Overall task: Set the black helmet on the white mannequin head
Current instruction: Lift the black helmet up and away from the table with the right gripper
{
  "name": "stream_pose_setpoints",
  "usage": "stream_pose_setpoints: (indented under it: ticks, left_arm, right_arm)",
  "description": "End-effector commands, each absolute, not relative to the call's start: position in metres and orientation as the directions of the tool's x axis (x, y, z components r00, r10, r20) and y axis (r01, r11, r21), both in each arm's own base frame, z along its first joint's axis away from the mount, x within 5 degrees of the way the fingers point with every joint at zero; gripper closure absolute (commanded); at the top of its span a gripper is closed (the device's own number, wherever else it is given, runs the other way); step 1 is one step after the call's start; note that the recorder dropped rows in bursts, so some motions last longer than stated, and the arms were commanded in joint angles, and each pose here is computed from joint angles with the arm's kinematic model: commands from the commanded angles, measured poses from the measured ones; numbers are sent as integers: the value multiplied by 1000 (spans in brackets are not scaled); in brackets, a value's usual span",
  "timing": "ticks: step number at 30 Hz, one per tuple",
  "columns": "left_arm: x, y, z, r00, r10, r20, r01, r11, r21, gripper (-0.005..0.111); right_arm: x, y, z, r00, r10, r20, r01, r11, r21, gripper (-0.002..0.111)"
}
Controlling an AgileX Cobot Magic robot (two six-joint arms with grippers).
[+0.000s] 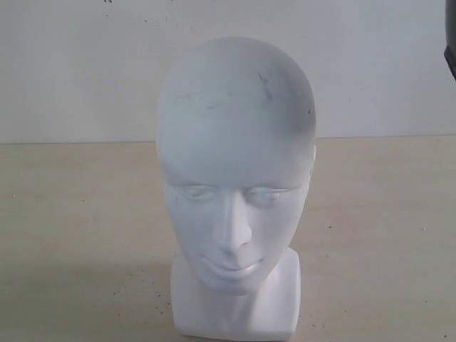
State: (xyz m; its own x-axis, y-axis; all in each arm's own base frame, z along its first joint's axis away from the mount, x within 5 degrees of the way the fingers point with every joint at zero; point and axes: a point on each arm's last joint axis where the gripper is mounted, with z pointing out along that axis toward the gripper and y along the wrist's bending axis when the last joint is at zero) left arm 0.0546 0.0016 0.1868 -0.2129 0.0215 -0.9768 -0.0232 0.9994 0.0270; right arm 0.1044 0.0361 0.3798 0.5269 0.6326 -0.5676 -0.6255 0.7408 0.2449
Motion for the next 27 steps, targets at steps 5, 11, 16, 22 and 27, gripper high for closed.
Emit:
stream_pose_setpoints:
  ticks: [5,11,16,22,27]
  left_arm:
    - [54,1,186,-211,25,-977,-19,999,30,102]
    - [54,1,186,-211,25,-977,-19,999,30,102]
    - [54,1,186,-211,25,-977,-19,999,30,102]
    - [54,1,186,-211,25,-977,-19,999,30,102]
    - [54,1,186,-211,25,-977,-19,999,30,102]
  right_arm:
    - [95,28,392,322,896,-306,-823,424,378,108]
    - [111,29,387,85,979,-183,-849,167,501,108]
    - [120,40,406,-38,979,-198,-882,60,468,108]
    - [117,48,440,-104,967,-233,-929,-11,371,108]
    - [115,50,456,-182,958,-221,-935,-99,341,108]
